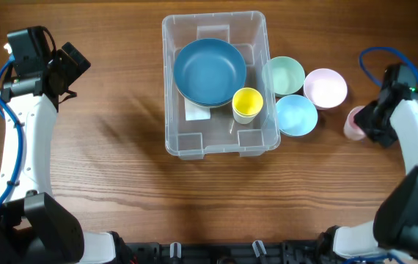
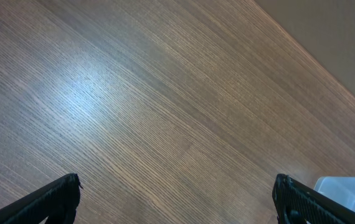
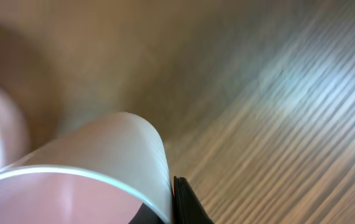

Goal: Pack container
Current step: 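Carry the pink cup into the bin and nest it in the cups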

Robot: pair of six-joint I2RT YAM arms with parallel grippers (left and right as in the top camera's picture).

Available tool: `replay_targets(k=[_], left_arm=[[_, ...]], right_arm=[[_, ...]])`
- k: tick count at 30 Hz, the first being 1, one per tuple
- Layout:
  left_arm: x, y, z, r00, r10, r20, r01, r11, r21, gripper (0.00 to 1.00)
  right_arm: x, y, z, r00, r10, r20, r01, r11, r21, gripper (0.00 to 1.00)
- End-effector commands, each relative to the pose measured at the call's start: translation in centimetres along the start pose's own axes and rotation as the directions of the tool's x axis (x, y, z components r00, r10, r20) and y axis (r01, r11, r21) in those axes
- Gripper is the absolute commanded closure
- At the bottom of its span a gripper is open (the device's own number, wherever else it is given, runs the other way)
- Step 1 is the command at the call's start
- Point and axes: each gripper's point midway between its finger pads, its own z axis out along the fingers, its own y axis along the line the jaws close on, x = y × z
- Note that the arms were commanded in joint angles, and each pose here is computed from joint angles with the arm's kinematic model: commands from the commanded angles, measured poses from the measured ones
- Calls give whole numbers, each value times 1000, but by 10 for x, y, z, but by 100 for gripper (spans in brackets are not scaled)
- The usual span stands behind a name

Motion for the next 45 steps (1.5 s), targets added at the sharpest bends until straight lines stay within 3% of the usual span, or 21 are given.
replay_targets(k=[1, 4, 9, 14, 17, 23, 29, 45], left_arm=[[-3, 3, 1, 1000, -4, 7, 4, 1000, -11, 0], [-3, 3, 1, 1000, -4, 7, 4, 1000, -11, 0], [-3, 3, 1, 1000, -4, 7, 4, 1000, -11, 0], [-3, 3, 1, 1000, -4, 7, 4, 1000, -11, 0], [-3, 3, 1, 1000, -4, 7, 4, 1000, -11, 0], [-3, 3, 1, 1000, -4, 7, 4, 1000, -11, 0], [-3, 3, 1, 1000, -4, 7, 4, 1000, -11, 0], [-3, 3, 1, 1000, -4, 7, 4, 1000, -11, 0]], right_arm=[[-42, 29, -71, 973, -111, 201, 151, 968, -198, 95], [-48, 54, -119, 944, -147, 295, 252, 900, -355, 96], [-36, 89, -171, 877, -229, 422, 426, 778, -462, 96], [10, 142, -198, 765, -388, 515, 632, 609, -480, 96], [35, 170, -205, 693, -452, 562, 712, 553, -433, 96], [75, 210, -209, 583, -528, 618, 802, 496, -333, 96], [116, 238, -183, 521, -628, 578, 852, 421, -311, 96], [139, 220, -145, 484, -760, 434, 874, 399, -277, 96]])
